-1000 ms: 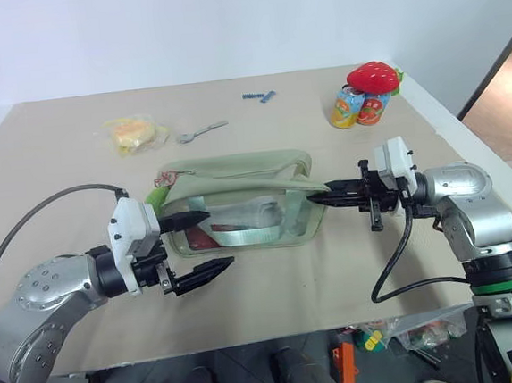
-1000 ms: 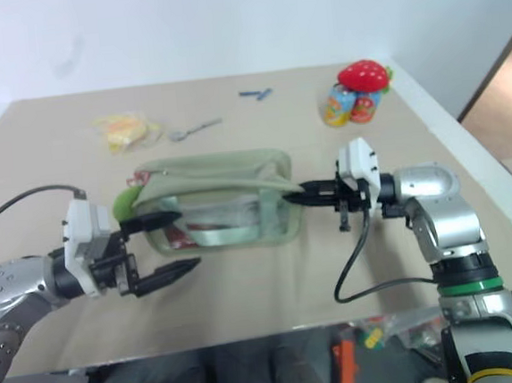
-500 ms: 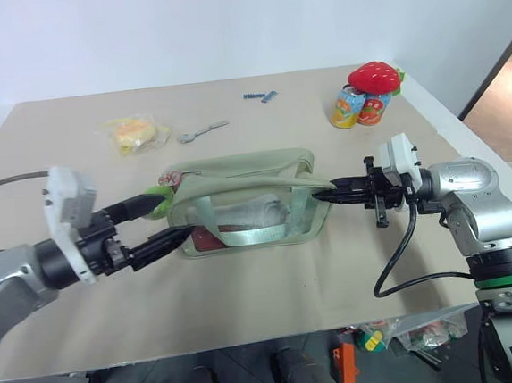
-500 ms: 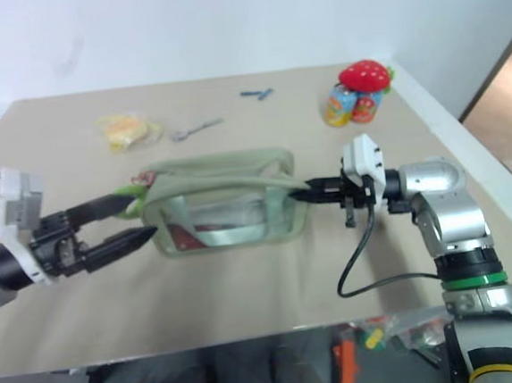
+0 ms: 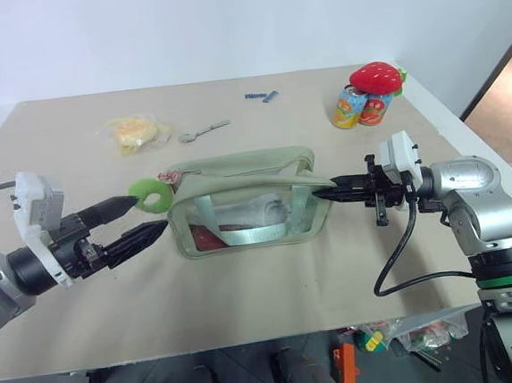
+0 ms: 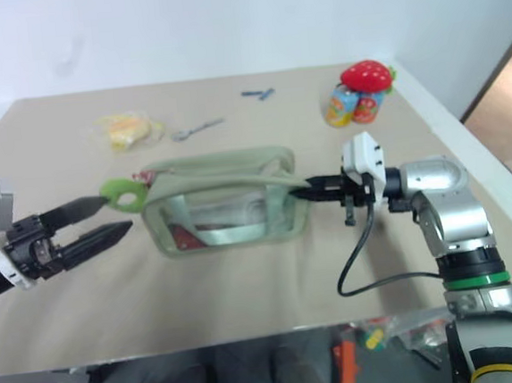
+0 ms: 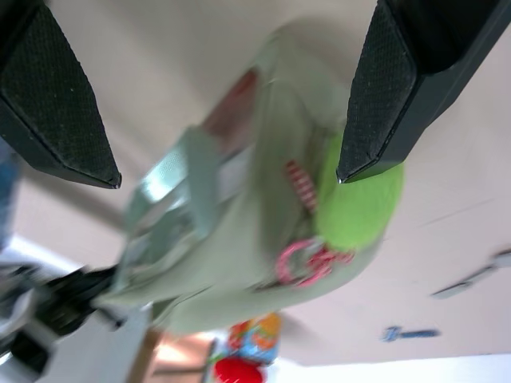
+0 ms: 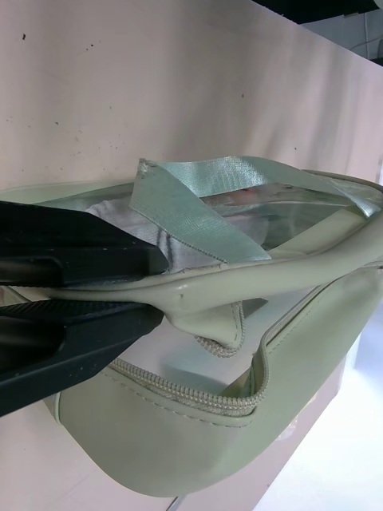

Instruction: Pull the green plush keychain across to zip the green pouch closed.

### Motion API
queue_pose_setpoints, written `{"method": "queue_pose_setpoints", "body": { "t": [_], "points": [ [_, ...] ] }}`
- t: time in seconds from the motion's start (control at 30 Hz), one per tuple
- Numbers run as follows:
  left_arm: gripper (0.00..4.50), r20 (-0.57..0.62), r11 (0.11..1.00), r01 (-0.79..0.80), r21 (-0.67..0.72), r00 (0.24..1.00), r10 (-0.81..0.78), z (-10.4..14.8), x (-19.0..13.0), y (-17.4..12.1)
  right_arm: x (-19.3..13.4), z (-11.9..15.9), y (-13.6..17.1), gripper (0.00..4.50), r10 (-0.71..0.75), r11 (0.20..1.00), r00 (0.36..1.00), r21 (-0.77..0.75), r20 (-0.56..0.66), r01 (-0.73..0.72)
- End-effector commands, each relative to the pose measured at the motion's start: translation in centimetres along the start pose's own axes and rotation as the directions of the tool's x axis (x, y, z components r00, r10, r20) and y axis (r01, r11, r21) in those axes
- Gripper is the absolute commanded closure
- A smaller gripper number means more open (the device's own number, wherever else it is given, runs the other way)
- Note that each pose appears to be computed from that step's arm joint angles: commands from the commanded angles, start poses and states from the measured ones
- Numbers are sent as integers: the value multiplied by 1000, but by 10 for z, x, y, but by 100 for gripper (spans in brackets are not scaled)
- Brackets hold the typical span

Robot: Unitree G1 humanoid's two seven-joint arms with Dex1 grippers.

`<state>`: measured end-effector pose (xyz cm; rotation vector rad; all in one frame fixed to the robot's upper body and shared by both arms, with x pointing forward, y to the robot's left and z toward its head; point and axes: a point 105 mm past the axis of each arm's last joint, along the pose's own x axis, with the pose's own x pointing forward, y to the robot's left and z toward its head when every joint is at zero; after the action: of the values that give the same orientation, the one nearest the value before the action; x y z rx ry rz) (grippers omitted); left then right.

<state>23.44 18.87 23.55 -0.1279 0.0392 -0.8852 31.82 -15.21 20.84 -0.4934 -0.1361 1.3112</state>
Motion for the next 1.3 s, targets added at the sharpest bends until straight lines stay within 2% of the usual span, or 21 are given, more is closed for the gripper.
{"method": "queue_pose_setpoints", "body": {
  "t": [0.03, 0.13, 0.37, 0.63, 0.67, 0.73, 0.87, 0.97, 1.07, 1.3],
  "points": [
    [0, 12, 1000, 16, -3, 1000, -16, 12, -8, -5, -1, 11, -1, 447, -1, 998, 1000, -60, -6, 0],
    [0, -18, 1000, 2, 14, 1000, -2, 11, -10, -4, -1, 11, -1, 447, -1, 998, 1000, -60, -9, 0],
    [0, -23, 980, -128, 153, 991, 133, 2, -7, 22, -1, 10, -2, 447, 1, 998, 1000, -64, -14, -2],
    [0, -39, 979, -101, 177, 993, 110, -15, 13, 31, -2, 9, -2, 447, -10, 997, 1000, -72, -18, 8],
    [55, -41, 980, -97, 173, 994, 105, -17, 14, 31, -2, 9, -2, 450, -12, 997, 1000, -74, -19, 10],
    [104, -47, 984, -88, 154, 994, 97, -20, 15, 32, -2, 9, -2, 450, -16, 997, 1000, -78, -20, 15],
    [249, -63, 984, -91, 154, 993, 102, -23, 15, 36, -2, 9, -2, 450, -21, 997, 1000, -81, -18, 19],
    [351, 10, 984, -56, 169, 998, 55, -1, 17, 31, -5, 8, 0, 450, -26, 996, 999, -81, -26, 24],
    [449, 27, 983, 4, 186, 1000, -10, 19, 17, 22, -8, 6, 1, 450, -30, 997, 999, -77, -37, 27],
    [449, 0, 951, 133, 279, 990, -138, 51, 39, 2, -10, 5, 1, 450, -32, 997, 998, -75, -47, 28]
  ]
}}
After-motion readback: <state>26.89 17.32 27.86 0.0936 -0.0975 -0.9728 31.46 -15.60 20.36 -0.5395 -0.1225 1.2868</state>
